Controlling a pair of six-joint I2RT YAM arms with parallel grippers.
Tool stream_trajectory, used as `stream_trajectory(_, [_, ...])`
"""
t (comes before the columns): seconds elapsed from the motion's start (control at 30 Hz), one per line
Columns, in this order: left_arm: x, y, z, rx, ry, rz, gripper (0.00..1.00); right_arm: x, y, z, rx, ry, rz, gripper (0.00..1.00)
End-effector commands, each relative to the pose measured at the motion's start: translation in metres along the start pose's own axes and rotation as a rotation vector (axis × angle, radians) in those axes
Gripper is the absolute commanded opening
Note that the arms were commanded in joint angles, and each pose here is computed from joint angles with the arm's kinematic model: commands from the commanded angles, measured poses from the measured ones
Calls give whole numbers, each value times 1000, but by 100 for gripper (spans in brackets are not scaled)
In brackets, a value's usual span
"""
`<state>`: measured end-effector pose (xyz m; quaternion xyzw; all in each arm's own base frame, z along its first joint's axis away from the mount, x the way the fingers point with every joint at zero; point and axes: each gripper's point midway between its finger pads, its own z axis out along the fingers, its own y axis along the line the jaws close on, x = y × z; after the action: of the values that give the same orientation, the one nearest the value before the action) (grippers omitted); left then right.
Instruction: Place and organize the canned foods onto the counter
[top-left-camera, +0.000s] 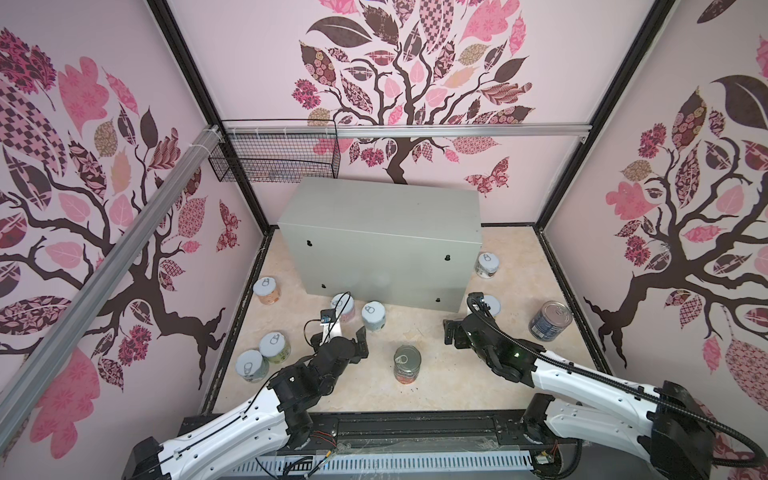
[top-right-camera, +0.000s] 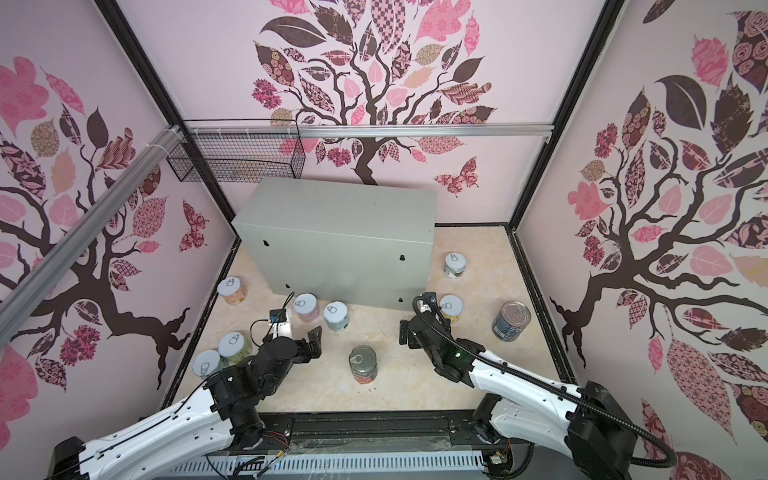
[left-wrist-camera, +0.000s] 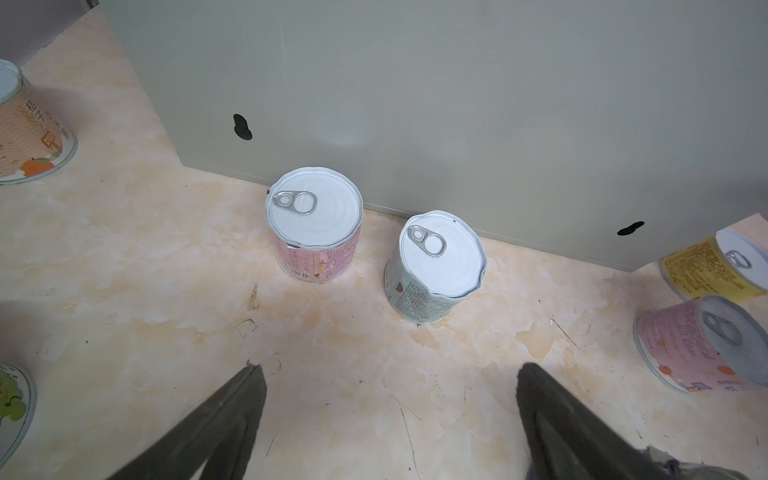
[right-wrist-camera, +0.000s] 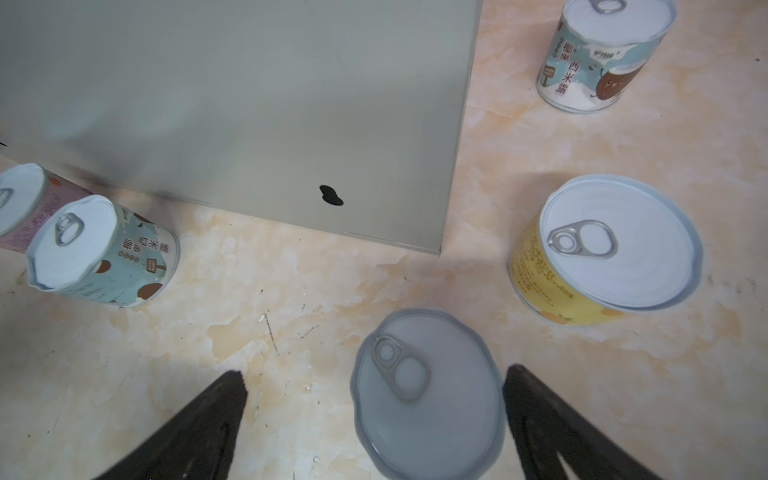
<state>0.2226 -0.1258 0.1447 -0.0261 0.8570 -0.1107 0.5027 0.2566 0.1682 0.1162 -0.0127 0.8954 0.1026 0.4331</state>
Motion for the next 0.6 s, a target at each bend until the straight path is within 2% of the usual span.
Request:
stream_trajectory(0.0, [3, -1, 1, 8, 2, 8, 98, 19, -12, 8, 48, 54, -15, 100])
stream_trajectory(0.57, [8, 3, 0, 8, 13, 27, 98, 46, -22, 44, 84, 116, -2, 98])
